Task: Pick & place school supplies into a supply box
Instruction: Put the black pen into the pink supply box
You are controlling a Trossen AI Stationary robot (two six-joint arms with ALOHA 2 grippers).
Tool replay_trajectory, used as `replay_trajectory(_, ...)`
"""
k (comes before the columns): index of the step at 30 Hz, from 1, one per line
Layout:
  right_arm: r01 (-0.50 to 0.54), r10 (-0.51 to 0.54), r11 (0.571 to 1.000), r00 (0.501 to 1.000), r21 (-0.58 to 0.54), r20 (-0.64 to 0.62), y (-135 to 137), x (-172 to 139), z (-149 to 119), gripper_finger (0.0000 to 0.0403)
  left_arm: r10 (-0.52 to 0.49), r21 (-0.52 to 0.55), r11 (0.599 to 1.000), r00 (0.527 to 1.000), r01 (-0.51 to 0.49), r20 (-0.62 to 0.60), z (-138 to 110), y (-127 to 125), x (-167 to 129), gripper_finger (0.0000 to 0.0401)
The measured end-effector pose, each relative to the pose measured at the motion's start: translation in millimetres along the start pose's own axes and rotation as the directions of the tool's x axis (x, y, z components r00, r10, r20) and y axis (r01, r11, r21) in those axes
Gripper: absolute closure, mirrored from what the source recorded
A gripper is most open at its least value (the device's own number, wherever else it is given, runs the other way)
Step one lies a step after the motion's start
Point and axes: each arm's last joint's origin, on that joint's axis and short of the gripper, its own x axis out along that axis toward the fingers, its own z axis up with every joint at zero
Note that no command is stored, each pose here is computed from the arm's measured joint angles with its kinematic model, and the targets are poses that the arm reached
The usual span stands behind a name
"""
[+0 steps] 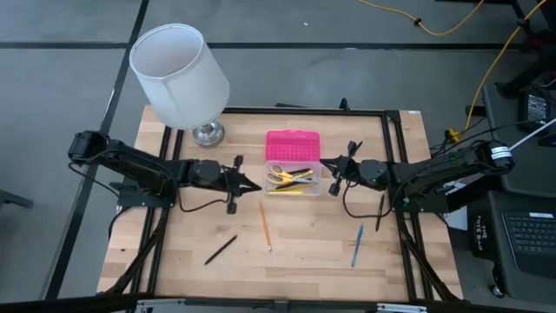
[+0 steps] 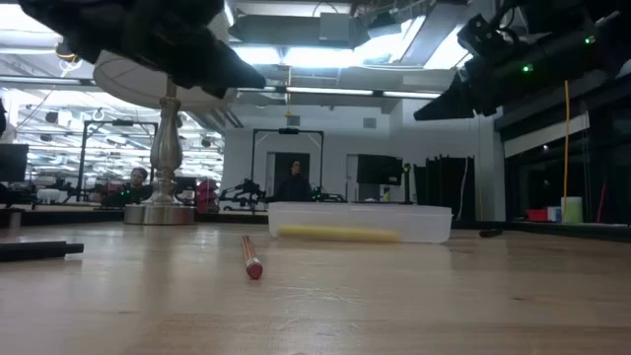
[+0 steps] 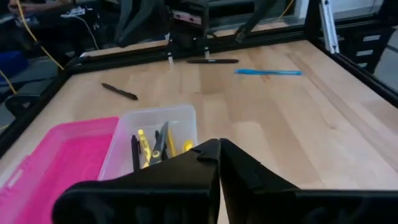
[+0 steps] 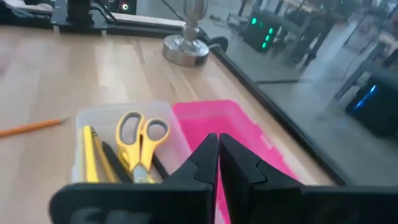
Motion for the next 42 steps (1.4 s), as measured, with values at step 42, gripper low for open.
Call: replay_trajectory(42,0.248,-0.18,0.915,0.957,0.319,-0.227,-7,17,37,0.0397,-0.191,-0.055,0.98,0.981,0.192,0.025,-4,-7,-11,0.04)
